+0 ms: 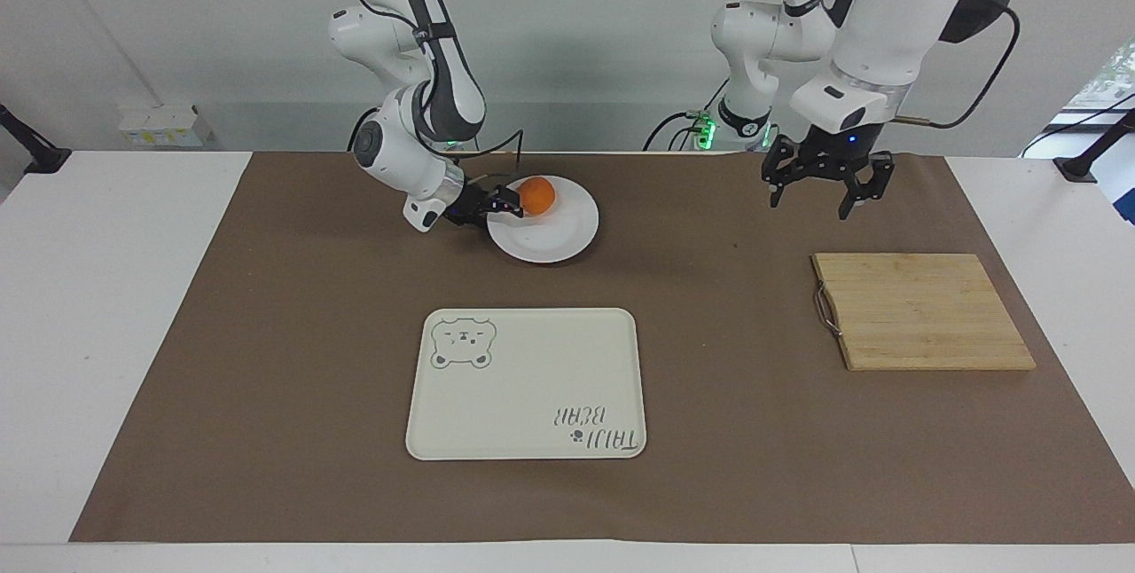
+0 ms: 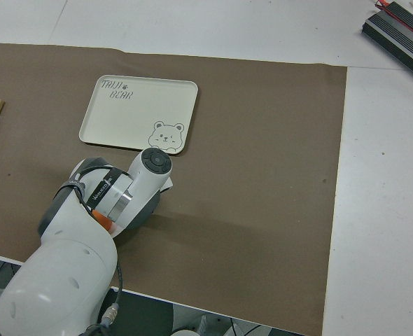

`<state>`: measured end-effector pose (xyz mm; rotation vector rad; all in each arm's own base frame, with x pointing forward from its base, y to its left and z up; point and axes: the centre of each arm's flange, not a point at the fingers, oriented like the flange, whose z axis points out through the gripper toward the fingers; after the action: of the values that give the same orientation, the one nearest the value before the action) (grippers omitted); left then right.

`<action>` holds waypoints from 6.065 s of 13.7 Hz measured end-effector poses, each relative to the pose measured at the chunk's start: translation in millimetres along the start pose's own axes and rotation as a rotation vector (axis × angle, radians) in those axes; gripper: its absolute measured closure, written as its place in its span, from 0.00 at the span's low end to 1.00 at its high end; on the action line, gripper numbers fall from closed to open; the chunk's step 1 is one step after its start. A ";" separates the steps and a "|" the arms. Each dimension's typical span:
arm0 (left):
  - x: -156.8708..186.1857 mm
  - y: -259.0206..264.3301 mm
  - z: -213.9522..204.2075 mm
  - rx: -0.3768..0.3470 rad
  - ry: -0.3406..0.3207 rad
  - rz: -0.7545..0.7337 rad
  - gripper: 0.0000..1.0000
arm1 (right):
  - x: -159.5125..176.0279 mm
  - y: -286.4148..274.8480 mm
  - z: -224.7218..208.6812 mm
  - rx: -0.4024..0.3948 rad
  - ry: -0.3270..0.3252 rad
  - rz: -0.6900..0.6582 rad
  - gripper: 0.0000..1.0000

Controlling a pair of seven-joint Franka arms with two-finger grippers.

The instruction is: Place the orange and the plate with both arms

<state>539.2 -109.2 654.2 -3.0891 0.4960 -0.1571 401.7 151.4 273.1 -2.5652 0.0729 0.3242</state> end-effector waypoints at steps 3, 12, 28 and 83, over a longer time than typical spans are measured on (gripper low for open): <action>-7.5 -25.0 -26.3 0.009 -0.021 0.003 0.00 | -0.1 0.8 -0.1 0.002 0.000 0.005 0.77; -10.1 -50.1 -24.2 -0.025 -0.082 -0.002 0.00 | 22.5 -31.5 -32.8 0.051 0.060 0.001 0.91; -7.4 -54.2 -9.2 -0.049 -0.104 -0.157 0.00 | 90.5 -64.1 -116.0 0.175 0.253 -0.090 0.91; -7.4 -54.2 -9.2 -0.049 -0.104 -0.159 0.00 | 197.6 -31.9 -220.1 -0.407 0.347 -0.154 0.00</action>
<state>548.2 -55.3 664.0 -3.1625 0.2544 0.0154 644.3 64.8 421.9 -2.9817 -0.0712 -0.1879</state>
